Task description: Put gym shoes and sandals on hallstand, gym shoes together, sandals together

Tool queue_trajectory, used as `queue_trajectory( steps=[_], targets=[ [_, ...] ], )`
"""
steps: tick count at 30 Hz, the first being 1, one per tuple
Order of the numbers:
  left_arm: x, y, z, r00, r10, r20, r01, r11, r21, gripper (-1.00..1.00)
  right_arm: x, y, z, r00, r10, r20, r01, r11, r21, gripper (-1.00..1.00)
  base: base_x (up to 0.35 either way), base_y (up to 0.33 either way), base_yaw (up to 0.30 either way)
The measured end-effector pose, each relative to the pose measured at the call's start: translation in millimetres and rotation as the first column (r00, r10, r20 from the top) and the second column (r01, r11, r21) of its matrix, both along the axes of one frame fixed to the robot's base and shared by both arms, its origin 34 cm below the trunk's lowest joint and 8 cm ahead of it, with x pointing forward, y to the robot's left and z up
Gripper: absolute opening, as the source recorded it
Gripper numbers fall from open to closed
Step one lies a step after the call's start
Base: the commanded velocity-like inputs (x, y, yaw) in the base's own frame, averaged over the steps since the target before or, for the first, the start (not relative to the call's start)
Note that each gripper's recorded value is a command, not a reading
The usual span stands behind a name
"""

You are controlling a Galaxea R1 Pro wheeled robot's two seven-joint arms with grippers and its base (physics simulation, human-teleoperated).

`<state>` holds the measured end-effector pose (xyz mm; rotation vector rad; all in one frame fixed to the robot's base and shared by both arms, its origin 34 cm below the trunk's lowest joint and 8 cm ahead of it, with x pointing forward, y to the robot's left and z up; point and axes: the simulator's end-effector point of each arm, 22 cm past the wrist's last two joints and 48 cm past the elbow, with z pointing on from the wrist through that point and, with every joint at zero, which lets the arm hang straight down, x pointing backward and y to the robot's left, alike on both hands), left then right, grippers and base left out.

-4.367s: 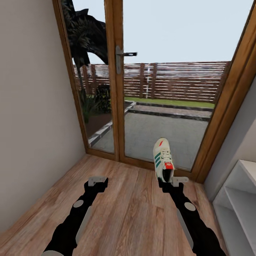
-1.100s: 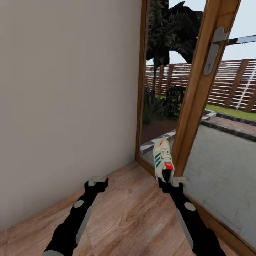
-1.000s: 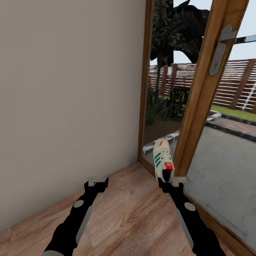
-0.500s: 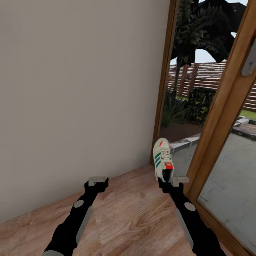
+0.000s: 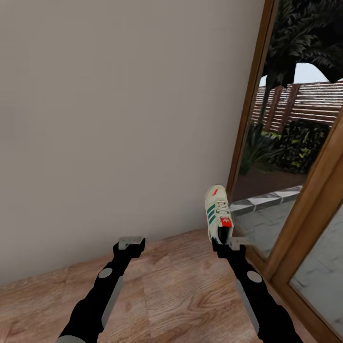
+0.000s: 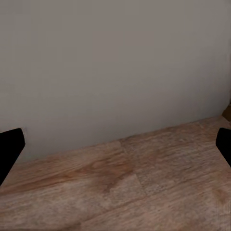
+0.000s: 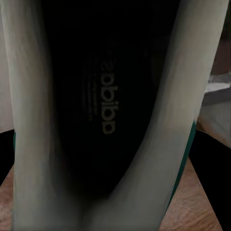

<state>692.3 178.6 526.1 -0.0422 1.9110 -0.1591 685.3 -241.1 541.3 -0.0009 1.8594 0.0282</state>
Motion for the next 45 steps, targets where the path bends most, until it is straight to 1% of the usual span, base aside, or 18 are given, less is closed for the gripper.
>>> queue_trajectory(
  steps=[11,17,31,39,45],
  targets=[
    [0.0,-0.2,1.0,1.0,-0.001,0.002,0.001,1.0,0.001,1.0,0.0,0.0,0.9,1.0,0.0,0.002,0.0,1.0,0.0,-1.0,0.0,-0.003,0.292],
    [0.1,-1.0,2.8,1.0,-0.002,0.005,0.002,1.0,0.001,1.0,0.0,-0.1,2.7,1.0,0.0,0.004,0.0,1.0,0.0,-1.0,0.0,-0.26,0.292],
    [0.3,-1.1,7.5,1.0,-0.002,0.013,0.002,1.0,0.001,1.0,-0.1,-0.1,6.9,1.0,0.0,0.012,0.0,1.0,0.0,-1.0,0.0,-0.015,0.292],
    [0.4,-1.2,10.0,1.0,-0.002,0.017,0.002,1.0,0.001,1.0,0.2,-0.4,9.7,1.0,-0.001,0.016,0.001,1.0,0.0,-1.0,-0.038,-0.165,0.292],
    [0.5,-1.4,12.2,1.0,-0.002,0.021,0.002,1.0,0.0,1.0,0.0,-0.3,11.7,1.0,-0.001,0.02,0.001,1.0,0.0,-1.0,-0.03,-0.051,0.292]
  ],
)
